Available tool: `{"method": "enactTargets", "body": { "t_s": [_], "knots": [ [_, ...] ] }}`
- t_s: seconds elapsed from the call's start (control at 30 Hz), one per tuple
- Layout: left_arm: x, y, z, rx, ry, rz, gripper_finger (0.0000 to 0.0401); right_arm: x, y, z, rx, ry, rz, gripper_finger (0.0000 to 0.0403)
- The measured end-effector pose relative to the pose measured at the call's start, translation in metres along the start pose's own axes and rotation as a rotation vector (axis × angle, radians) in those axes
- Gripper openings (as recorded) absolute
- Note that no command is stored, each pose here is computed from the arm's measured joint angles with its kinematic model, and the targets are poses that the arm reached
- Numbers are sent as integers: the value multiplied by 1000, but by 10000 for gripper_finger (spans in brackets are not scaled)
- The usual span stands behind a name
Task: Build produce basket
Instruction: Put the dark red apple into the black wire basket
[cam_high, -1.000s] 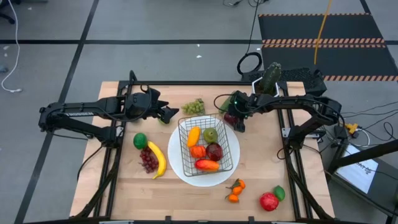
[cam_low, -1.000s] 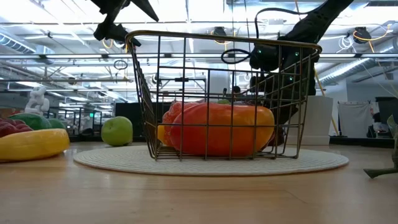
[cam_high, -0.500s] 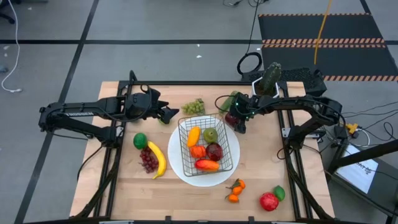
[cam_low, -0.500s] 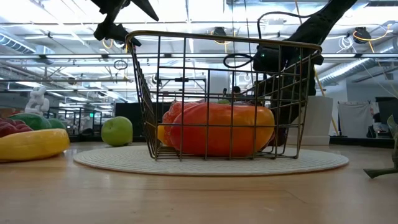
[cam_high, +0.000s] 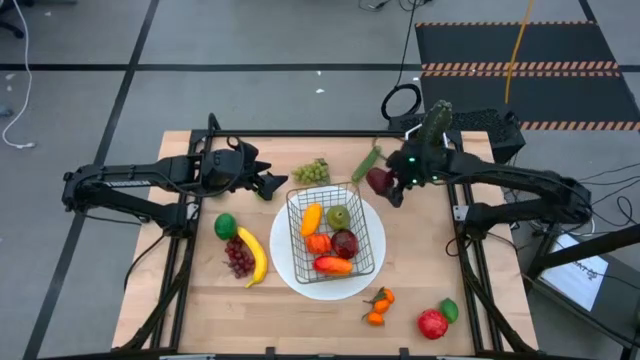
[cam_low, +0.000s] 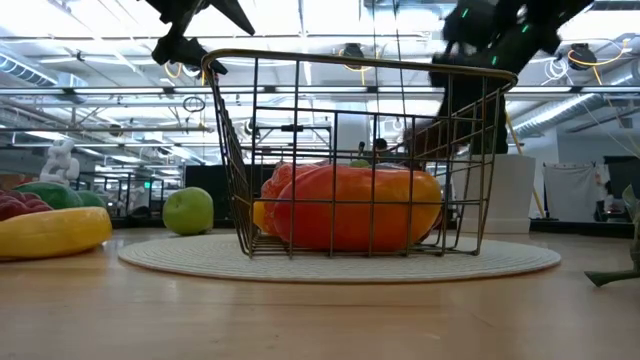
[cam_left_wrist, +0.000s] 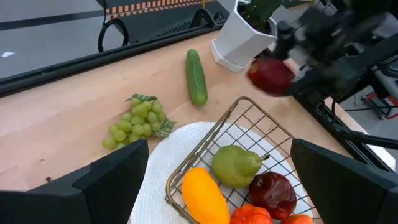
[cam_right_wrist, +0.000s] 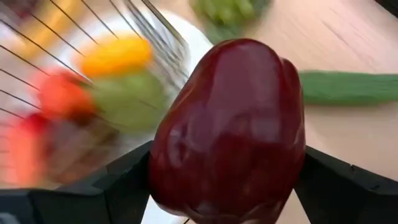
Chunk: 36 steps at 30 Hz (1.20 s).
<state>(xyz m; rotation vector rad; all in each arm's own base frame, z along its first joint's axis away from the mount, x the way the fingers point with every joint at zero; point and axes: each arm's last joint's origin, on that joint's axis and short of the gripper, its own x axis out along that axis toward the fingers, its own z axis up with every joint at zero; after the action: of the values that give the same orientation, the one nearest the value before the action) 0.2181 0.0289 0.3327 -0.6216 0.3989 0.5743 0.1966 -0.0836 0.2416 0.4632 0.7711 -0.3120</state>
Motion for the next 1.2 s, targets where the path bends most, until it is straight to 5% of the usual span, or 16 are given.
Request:
{"method": "enactTargets", "body": {
  "t_s": [0.37,0.7,0.97,1.2],
  "knots": [
    [0,-3,-1,-6,46,-67,392,-59,47,27,175,-337,262,325],
    [-9,-31,7,46,-50,-368,392,-72,72,44,368,-505,530,325],
    [-14,-40,12,78,-130,-448,392,-97,80,62,367,-794,693,325],
    [-12,-37,15,57,-141,-435,392,-108,73,71,333,-955,695,325]
  ]
}}
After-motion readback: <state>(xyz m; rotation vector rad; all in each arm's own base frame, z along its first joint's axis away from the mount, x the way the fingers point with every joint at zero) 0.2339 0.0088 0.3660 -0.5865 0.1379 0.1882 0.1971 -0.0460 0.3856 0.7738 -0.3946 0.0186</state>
